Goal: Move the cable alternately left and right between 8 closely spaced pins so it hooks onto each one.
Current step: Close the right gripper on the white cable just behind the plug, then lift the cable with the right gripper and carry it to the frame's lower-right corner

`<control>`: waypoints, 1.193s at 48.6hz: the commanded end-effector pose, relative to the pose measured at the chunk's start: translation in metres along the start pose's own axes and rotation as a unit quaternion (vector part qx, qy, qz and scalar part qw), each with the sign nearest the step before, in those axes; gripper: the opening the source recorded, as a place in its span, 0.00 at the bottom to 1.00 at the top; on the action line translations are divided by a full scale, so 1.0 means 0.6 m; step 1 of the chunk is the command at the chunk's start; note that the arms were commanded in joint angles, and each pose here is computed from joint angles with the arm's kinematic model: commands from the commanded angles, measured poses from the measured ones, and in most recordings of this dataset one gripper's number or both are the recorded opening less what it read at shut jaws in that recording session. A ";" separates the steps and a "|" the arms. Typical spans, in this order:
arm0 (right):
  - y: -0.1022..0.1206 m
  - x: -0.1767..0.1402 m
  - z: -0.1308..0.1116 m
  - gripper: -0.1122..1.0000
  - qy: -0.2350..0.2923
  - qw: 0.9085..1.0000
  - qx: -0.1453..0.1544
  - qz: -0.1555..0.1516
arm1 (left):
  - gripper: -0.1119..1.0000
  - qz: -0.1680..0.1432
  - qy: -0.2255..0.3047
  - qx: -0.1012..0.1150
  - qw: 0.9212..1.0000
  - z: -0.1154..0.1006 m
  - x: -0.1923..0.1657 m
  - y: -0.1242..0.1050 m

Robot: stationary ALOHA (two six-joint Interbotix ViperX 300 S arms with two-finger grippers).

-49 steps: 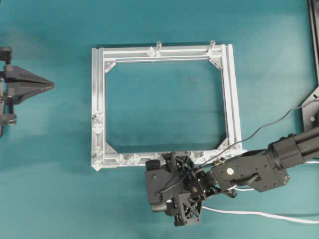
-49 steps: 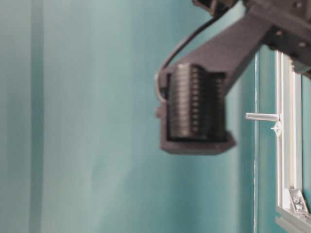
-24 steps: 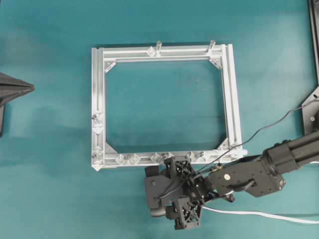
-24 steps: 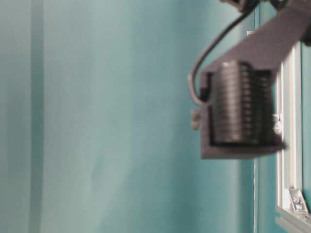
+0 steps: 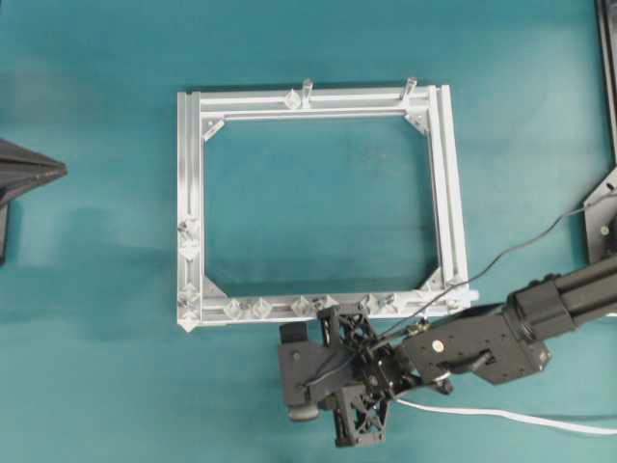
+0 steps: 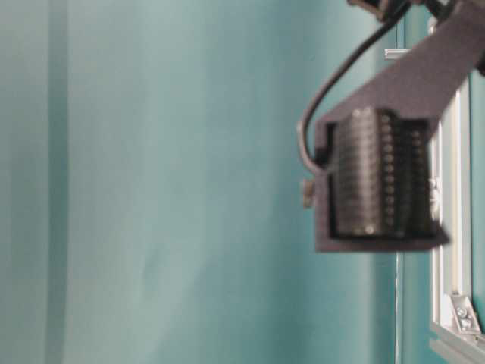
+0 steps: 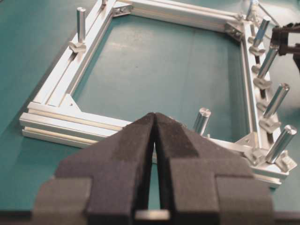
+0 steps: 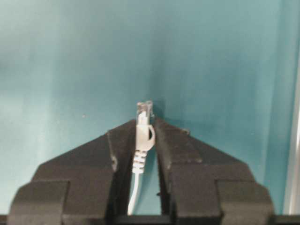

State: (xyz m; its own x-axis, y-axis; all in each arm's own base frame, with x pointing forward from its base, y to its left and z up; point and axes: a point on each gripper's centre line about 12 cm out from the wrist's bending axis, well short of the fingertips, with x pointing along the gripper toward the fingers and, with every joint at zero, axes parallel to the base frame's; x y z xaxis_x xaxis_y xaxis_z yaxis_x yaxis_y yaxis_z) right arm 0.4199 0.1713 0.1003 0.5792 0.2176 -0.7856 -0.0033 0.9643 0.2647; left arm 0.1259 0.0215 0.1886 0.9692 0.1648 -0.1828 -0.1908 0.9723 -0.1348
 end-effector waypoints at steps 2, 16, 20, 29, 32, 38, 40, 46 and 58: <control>0.018 -0.013 0.016 0.24 -0.014 1.000 -0.005 0.011 | 0.10 -0.001 0.000 -0.008 1.000 0.011 0.001 -0.002; 0.017 -0.030 0.020 0.24 0.007 1.000 -0.004 -0.005 | 0.10 0.001 0.025 -0.012 1.000 0.001 0.001 -0.001; 0.018 -0.042 0.024 0.24 0.009 1.000 -0.004 -0.008 | 0.10 0.001 0.026 -0.012 1.000 0.003 0.001 -0.002; 0.022 -0.065 0.033 0.24 0.007 1.000 -0.001 -0.009 | 0.10 0.001 0.026 -0.011 1.000 0.007 0.000 -0.002; 0.023 -0.072 0.037 0.24 0.005 1.000 0.006 -0.009 | 0.10 0.001 0.027 -0.011 1.000 0.006 0.000 -0.002; 0.021 -0.081 0.035 0.24 0.012 0.999 0.034 -0.015 | 0.10 0.001 0.026 -0.011 1.000 0.007 0.000 -0.002; 0.020 -0.083 0.034 0.24 0.016 0.999 0.049 -0.017 | 0.10 0.001 0.026 -0.011 1.000 0.007 0.000 -0.002; 0.016 -0.087 0.030 0.24 0.024 0.995 0.089 -0.031 | 0.10 0.001 0.026 -0.011 1.000 0.007 0.000 -0.002; 0.001 -0.106 0.023 0.24 0.044 0.984 0.153 -0.080 | 0.10 0.001 0.027 -0.011 1.000 0.006 0.000 -0.002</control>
State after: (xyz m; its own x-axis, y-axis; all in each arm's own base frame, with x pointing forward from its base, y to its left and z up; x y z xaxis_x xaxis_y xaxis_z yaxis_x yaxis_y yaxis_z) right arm 0.3970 0.1563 0.1374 0.4576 0.0949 -0.8841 0.3213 0.9095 0.2639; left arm 0.1245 0.0206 0.1823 0.9550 0.1572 -0.2515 -0.1999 0.9676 -0.1543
